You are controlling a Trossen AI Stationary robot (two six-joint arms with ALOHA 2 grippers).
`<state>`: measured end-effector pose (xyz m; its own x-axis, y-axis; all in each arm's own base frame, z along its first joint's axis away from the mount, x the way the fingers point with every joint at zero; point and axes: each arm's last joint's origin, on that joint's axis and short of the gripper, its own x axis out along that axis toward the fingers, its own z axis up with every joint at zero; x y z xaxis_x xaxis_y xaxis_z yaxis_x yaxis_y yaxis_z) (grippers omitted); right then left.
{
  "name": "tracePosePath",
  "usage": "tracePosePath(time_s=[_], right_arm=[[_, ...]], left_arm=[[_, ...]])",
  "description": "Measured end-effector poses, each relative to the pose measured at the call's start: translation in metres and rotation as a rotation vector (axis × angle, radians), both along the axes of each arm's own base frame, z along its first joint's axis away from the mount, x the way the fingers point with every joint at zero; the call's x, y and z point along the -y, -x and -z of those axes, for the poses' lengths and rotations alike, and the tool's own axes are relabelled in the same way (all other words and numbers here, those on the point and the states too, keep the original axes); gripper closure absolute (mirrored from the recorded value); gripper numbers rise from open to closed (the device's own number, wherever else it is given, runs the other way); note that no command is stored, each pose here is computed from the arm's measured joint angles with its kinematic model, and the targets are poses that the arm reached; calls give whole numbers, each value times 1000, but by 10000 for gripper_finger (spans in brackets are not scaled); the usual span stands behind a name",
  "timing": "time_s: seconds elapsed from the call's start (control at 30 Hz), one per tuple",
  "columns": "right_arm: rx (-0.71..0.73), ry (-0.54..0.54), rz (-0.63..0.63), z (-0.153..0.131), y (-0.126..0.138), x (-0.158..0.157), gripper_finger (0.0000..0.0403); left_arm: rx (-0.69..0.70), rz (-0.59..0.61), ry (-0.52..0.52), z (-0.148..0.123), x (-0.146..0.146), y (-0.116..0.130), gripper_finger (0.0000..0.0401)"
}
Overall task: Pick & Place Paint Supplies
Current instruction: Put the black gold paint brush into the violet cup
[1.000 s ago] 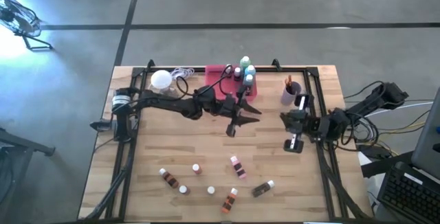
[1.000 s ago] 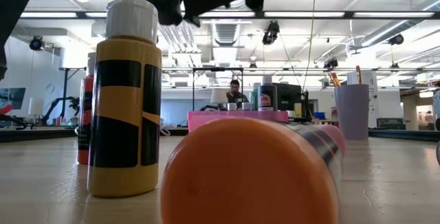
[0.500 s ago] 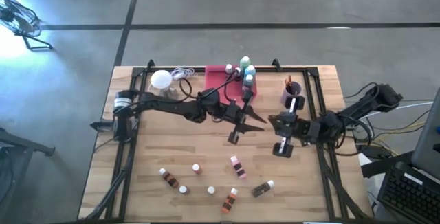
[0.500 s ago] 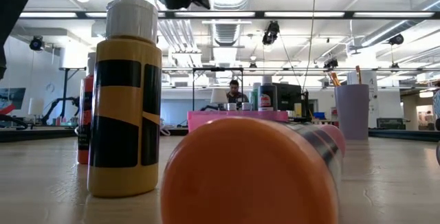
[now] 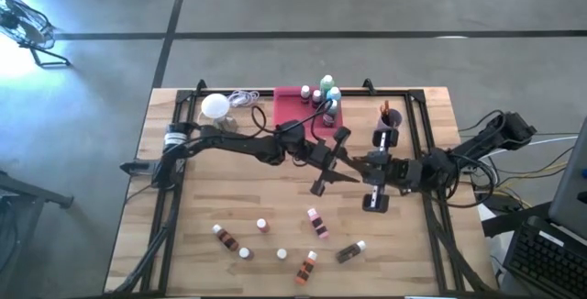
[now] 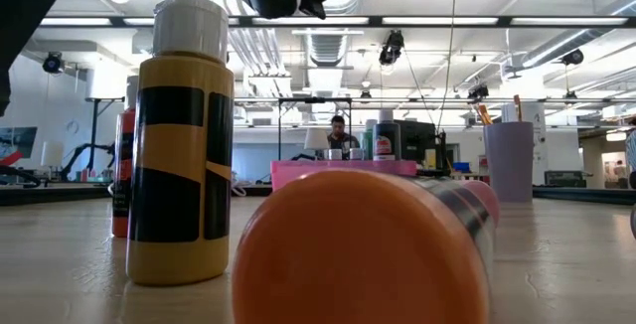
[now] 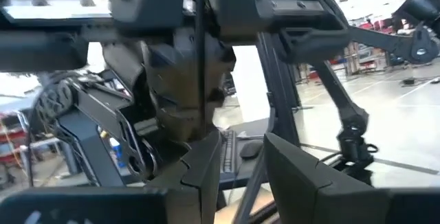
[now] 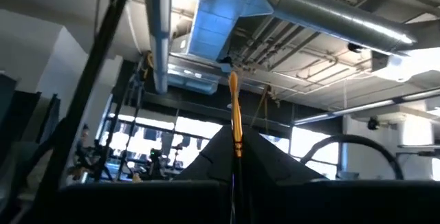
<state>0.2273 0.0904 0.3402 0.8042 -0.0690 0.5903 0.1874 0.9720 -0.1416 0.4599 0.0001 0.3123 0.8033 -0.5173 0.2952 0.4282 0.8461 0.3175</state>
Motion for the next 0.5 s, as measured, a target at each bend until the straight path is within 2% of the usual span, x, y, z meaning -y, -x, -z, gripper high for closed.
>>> tracePosePath(time_s=[0.17, 0.37, 0.5], right_arm=[[21, 23, -95, 0, 0, -3, 392], [-15, -25, -150, 2, -1, -5, 393], [-25, -43, -287, 3, 1, -11, 393]], left_arm=[[-8, -51, -3, 0, -2, -1, 284], [-26, -42, 19, -4, -3, 2, 284], [-24, 32, -17, -5, -4, 4, 284]])
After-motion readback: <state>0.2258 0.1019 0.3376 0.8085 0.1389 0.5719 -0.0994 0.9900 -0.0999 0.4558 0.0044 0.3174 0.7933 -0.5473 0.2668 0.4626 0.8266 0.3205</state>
